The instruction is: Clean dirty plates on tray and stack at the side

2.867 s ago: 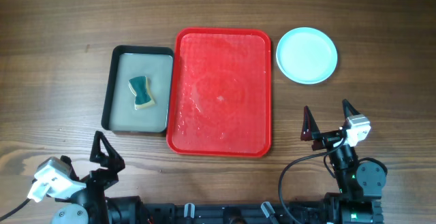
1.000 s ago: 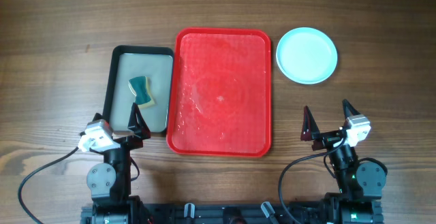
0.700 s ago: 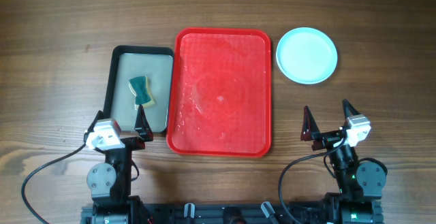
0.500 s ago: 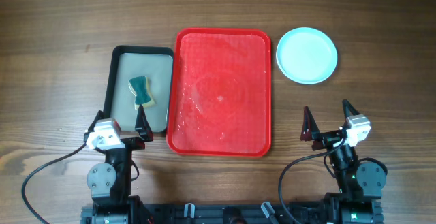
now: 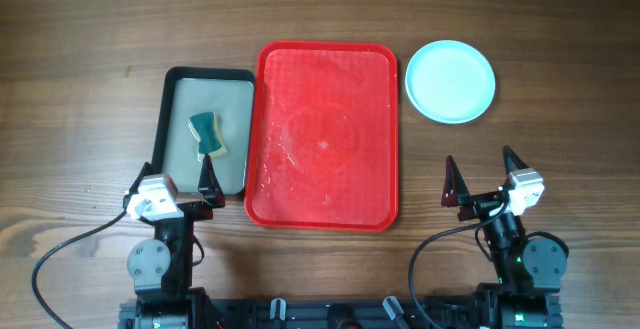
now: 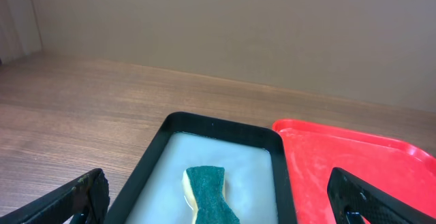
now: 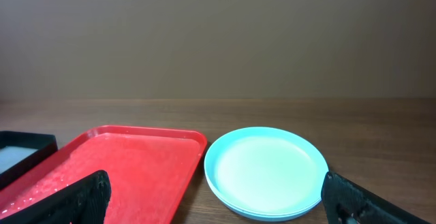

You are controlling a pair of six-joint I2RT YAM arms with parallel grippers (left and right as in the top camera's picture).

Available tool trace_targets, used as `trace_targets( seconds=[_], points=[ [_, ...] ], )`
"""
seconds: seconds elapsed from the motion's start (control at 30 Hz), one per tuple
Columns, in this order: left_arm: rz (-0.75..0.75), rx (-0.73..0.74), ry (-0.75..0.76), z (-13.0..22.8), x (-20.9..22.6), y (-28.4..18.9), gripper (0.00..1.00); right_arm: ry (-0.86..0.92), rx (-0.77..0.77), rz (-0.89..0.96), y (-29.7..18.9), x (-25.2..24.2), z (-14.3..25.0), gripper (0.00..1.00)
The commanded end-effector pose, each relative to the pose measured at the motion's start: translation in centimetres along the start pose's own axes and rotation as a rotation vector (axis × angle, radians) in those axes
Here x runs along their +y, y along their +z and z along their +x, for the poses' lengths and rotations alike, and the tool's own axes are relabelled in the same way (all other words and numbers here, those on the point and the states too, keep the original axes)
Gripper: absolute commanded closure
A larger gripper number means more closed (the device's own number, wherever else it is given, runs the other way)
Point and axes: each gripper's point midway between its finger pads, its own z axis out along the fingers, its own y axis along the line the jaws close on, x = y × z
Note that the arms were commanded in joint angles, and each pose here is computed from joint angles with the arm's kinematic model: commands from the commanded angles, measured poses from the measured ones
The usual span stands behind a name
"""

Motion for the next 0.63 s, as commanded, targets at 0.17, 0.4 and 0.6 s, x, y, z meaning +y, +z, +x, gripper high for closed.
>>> trace_targets(
  seconds=[0.17,0.4,0.6],
  points=[
    [0.018,0.007,0.022,0.18,-0.27,-0.03,0.0,-0.011,-0.007,-0.012,-0.03,0.2,-0.14,0.0],
    [0.018,0.007,0.022,0.19,-0.27,-0.03,0.0,-0.011,-0.007,-0.012,-0.03,0.2,-0.14,0.0],
    [0.018,0.007,0.022,0.18,-0.27,-0.03,0.0,-0.011,-0.007,-0.012,-0.03,0.2,-0.14,0.0]
  ],
)
